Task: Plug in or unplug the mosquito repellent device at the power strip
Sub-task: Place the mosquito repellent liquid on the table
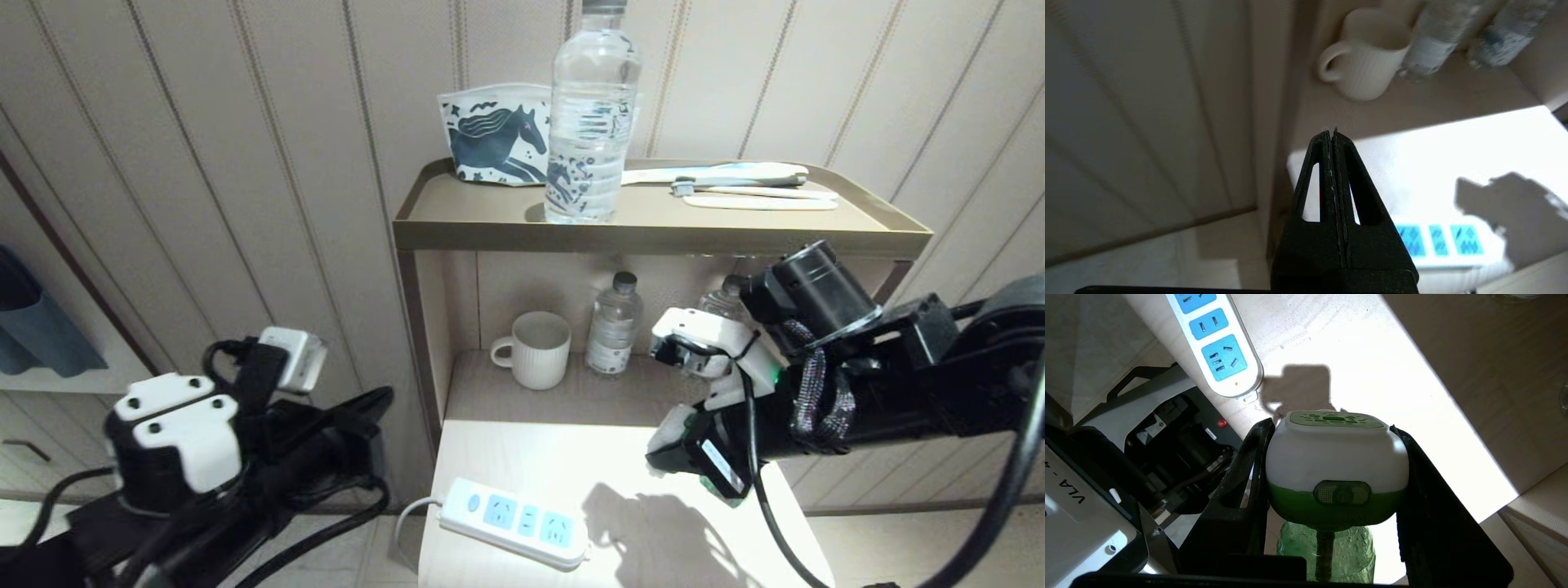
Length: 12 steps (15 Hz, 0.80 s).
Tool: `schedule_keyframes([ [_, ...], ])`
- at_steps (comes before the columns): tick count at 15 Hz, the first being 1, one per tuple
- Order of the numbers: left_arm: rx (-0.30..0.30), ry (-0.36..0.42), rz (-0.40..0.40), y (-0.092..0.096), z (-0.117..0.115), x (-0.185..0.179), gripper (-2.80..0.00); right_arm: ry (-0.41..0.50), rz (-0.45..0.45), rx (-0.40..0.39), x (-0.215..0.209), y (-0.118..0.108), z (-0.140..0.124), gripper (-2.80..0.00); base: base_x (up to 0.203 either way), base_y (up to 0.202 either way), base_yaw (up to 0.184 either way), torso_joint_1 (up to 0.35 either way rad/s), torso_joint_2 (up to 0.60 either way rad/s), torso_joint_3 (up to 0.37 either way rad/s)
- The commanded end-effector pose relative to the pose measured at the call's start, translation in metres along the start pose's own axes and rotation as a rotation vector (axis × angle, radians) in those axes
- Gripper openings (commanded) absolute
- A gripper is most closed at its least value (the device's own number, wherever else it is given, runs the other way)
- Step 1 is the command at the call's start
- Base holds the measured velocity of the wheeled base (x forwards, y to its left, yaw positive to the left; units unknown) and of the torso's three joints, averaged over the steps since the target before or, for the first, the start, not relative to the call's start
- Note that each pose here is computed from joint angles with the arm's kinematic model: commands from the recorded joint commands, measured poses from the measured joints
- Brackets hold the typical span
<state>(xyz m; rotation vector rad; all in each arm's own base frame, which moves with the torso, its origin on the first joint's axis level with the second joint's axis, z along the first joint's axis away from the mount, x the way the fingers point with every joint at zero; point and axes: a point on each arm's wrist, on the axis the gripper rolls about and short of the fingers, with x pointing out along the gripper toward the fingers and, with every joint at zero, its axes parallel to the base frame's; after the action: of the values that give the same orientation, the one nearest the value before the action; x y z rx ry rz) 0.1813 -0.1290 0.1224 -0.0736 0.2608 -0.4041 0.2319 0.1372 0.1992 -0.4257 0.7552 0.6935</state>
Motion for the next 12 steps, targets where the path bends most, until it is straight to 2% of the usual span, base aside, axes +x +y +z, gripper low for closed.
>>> schedule_keyframes([
  [1, -0.034, -0.072, 0.065, 0.025, -0.002, -0.055, -2.8, -0.014, -0.02, 0.014, -0.005, -0.004, -0.01, -2.8, 0.0, 0.0, 0.0, 0.0, 0.0, 0.0],
  [2, -0.041, -0.087, 0.106, 0.032, -0.006, -0.07, -2.8, -0.024, -0.029, 0.018, -0.006, -0.005, -0.011, -2.8, 0.0, 0.0, 0.0, 0.0, 0.0, 0.0],
  [4, -0.053, -0.126, 0.263, 0.043, -0.008, -0.096, -2.8, -0.069, -0.058, 0.046, -0.01, -0.009, -0.015, -2.8, 0.0, 0.0, 0.0, 0.0, 0.0, 0.0],
  [6, -0.049, -0.095, 0.44, 0.053, -0.018, -0.125, -2.8, -0.129, -0.126, 0.114, -0.014, -0.011, -0.016, -2.8, 0.0, 0.0, 0.0, 0.0, 0.0, 0.0],
  [9, -0.066, -0.025, 0.659, 0.063, -0.018, -0.177, -2.8, -0.221, -0.397, 0.241, -0.006, -0.016, -0.017, -2.8, 0.0, 0.0, 0.0, 0.0, 0.0, 0.0],
  [10, -0.082, -0.018, 0.695, 0.061, -0.018, -0.199, -2.8, -0.254, -0.454, 0.283, -0.003, -0.018, -0.02, -2.8, 0.0, 0.0, 0.0, 0.0, 0.0, 0.0],
  [12, -0.119, -0.07, 0.748, 0.051, -0.031, -0.239, -2.8, -0.358, -0.583, 0.375, -0.001, -0.022, -0.02, -2.8, 0.0, 0.0, 0.0, 0.0, 0.0, 0.0],
])
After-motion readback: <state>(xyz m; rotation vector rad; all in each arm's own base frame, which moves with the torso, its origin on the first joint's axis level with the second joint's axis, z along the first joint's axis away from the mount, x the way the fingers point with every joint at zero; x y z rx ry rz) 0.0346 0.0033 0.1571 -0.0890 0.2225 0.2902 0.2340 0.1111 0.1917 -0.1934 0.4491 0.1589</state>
